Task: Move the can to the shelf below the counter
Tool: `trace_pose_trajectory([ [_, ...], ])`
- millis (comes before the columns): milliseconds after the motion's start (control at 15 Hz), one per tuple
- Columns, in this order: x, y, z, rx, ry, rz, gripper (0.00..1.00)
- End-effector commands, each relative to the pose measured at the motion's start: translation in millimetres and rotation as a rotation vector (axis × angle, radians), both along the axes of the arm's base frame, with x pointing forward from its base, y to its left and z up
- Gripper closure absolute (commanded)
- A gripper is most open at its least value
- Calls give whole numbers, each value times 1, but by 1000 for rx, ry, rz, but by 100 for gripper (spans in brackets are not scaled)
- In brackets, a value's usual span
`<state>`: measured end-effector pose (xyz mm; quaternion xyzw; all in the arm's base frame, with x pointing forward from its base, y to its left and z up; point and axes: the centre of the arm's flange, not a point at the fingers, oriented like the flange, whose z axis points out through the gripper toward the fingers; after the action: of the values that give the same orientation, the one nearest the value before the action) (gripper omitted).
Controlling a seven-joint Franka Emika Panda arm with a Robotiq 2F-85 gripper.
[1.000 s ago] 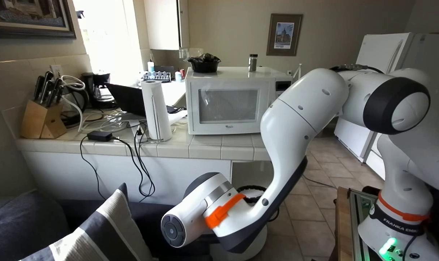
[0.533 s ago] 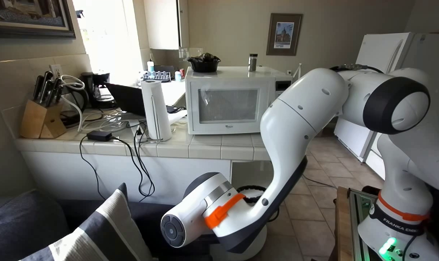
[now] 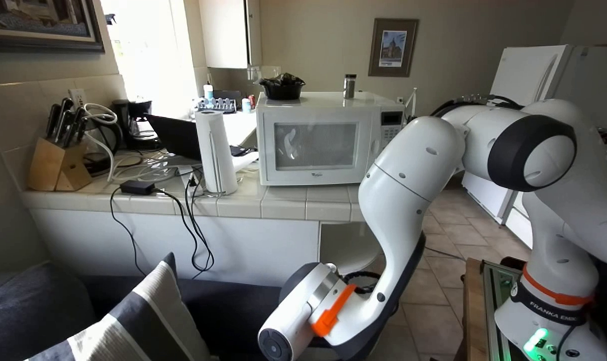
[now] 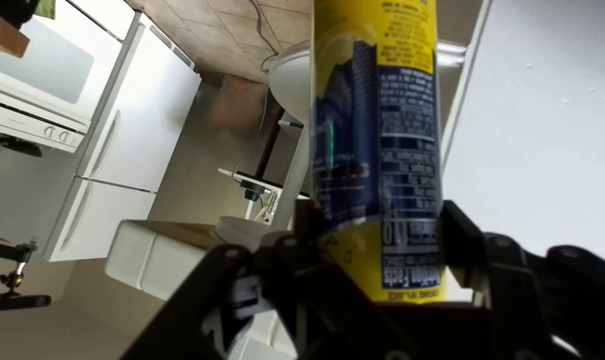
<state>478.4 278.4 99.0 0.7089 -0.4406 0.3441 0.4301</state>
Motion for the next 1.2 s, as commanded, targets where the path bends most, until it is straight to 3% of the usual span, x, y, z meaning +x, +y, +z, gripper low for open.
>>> trace_pose_trajectory([
  [0, -26, -41, -44, -17, -86, -46, 62],
  [400, -28, -112, -77, -9, -218, -164, 62],
  [600, -11, -138, -71, -1, -233, -135, 62],
  [1133, 22, -192, -67, -91, -252, -5, 62],
])
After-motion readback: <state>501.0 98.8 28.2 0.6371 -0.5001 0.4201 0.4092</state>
